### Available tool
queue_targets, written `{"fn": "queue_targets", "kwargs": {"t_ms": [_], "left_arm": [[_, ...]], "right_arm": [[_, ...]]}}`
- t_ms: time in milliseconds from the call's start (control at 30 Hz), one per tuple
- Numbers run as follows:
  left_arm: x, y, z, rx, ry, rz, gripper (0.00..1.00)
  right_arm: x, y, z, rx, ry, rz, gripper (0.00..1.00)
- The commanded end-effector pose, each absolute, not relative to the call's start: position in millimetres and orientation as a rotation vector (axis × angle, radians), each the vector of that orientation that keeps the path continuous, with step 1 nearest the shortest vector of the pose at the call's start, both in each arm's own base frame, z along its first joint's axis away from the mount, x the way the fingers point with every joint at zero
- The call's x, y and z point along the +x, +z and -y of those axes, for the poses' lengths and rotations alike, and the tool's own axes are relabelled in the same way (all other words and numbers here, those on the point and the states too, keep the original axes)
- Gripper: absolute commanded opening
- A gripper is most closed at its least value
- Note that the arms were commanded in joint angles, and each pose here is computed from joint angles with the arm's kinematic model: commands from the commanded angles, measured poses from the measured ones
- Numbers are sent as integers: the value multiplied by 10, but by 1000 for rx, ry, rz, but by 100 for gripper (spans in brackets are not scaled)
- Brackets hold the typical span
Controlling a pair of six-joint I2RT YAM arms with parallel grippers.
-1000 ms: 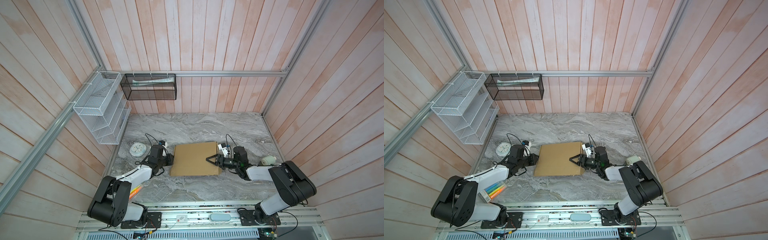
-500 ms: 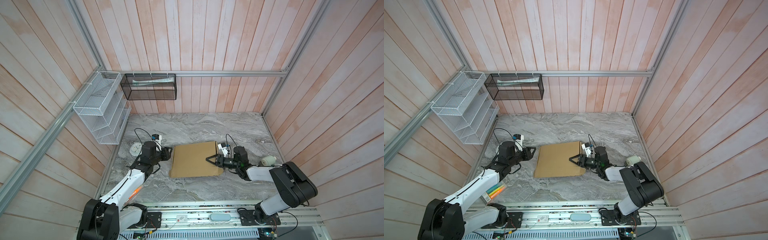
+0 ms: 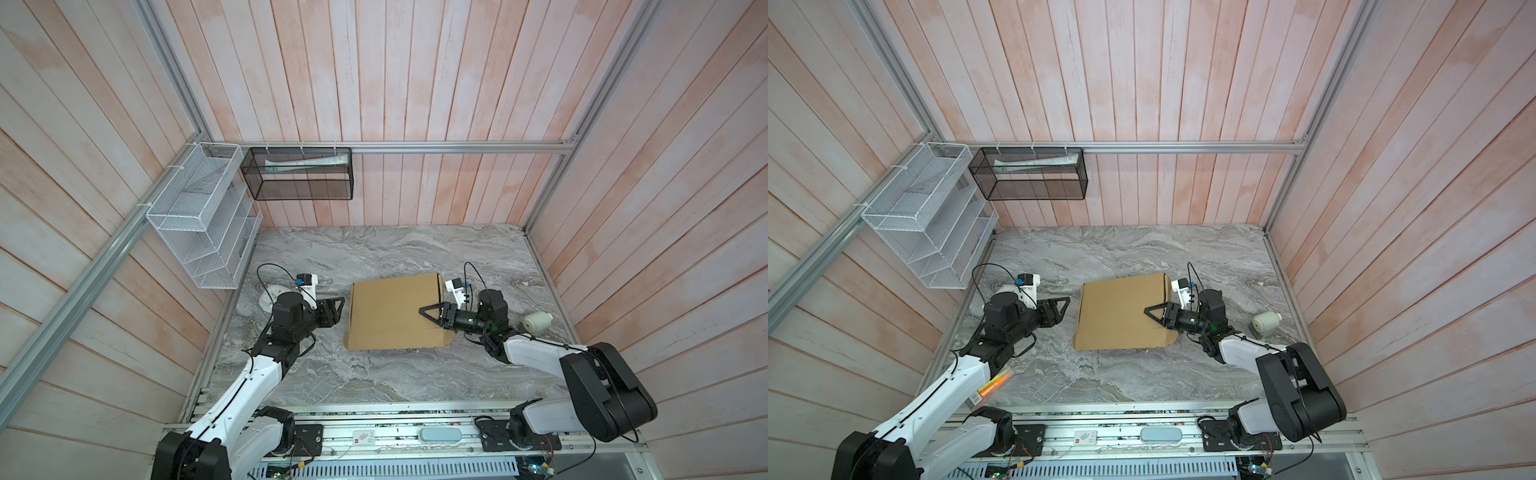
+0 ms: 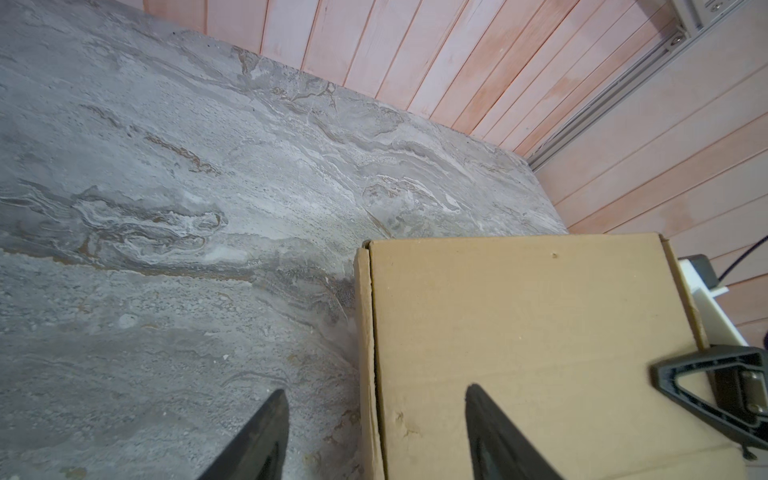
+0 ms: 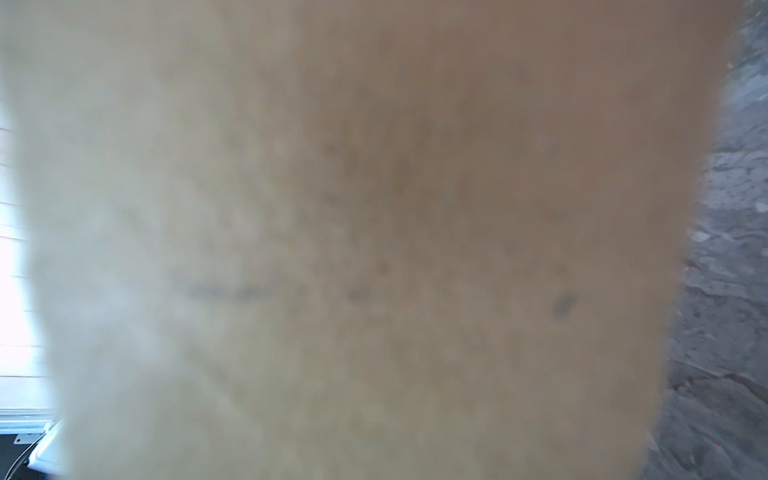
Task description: Fold the paper box
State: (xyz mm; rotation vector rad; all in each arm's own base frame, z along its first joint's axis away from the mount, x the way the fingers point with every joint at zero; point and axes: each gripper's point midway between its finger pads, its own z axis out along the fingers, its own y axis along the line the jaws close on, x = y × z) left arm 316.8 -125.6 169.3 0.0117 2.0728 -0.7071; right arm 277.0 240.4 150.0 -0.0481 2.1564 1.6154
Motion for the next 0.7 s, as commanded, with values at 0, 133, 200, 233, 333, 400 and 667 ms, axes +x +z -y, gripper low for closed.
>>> {"fn": "queue_targets", "kwargs": {"t_ms": [0,133,200,233,333,400,667], "left_arm": [[3168,1729,1352,50,-783,-2042,72],[3181,1752,1374,60,-801,-2020,77],[3184,1776,1393,71,-814,-2001,81],[3185,1788,1403,78,-820,-1993,82],[3191,1798,1444,101,-842,-1982,84],[3186,1817,1496,124,-876,-1971,85],[3112,1979,1742,232,-1072,-1899,86]], "right_arm": [[2746,1630,-2353,-92,1625,-2126,55],[2783,1751,-2262,-92,1619,-2099,55],[2798,1806,-2215,-96,1613,-2089,55],[2804,1837,-2199,-99,1612,-2083,55],[2812,1932,-2145,-108,1629,-2060,55],[2816,2011,-2111,-119,1642,-2036,55],[2793,2261,-2031,-211,1680,-1984,54]]}}
